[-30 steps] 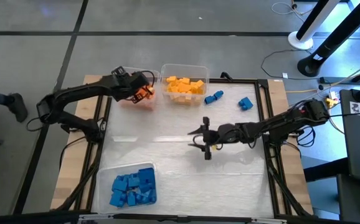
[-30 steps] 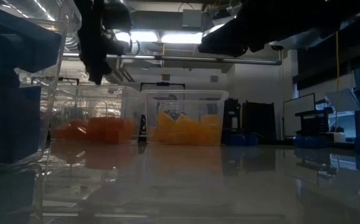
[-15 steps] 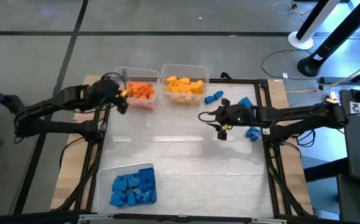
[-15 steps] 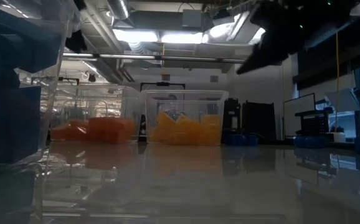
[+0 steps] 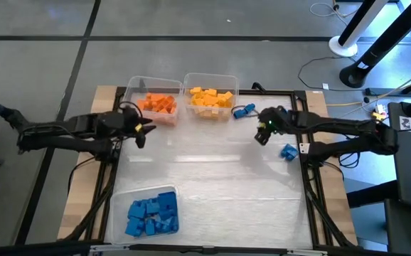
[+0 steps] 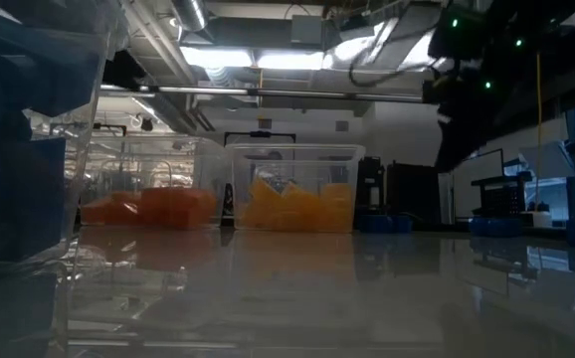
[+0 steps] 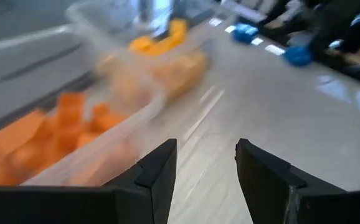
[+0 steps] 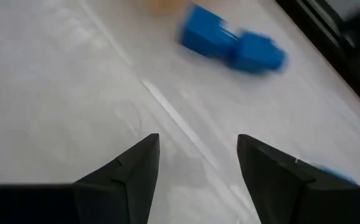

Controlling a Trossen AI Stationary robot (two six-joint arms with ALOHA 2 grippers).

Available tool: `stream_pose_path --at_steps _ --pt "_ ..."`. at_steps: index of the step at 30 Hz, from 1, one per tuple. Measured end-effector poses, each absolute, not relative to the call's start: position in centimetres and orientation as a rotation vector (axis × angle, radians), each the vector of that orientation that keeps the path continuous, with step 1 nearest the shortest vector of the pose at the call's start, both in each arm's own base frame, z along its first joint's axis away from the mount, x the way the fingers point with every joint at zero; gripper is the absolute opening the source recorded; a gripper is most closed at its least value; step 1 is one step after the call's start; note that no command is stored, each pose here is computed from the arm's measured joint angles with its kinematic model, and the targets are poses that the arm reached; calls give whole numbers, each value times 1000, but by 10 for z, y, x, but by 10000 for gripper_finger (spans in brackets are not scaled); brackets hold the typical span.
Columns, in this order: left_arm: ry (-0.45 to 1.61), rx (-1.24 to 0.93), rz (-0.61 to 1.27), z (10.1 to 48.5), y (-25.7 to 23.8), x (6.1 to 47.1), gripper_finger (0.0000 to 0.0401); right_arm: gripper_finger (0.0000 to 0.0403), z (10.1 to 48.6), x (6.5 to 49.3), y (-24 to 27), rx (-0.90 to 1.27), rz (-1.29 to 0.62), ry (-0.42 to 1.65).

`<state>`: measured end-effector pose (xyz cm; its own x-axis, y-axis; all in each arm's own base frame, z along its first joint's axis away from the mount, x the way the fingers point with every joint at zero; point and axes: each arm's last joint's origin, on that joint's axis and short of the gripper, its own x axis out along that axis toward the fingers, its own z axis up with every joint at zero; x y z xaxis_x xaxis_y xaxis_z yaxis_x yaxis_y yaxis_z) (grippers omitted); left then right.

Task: Sort blocks
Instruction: Put the blue game piece into the bottom transparent bin

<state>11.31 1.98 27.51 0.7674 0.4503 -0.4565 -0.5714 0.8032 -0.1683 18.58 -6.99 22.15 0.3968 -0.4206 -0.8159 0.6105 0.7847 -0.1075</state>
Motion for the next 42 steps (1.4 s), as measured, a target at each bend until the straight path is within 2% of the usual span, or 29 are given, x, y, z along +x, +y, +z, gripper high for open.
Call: stream_pose_path --at_steps 6,14,29,42 --pt "319 -245 453 272 11 126 150 218 218 163 -101 324 -834 1032" --pt "326 -240 396 271 3 129 150 218 212 138 -135 428 -1010 1067" --pt "331 -254 372 271 -1 130 150 218 178 123 -171 540 -1034 1267" --pt "330 -261 374 271 -1 130 150 218 175 107 -190 648 -971 1184"
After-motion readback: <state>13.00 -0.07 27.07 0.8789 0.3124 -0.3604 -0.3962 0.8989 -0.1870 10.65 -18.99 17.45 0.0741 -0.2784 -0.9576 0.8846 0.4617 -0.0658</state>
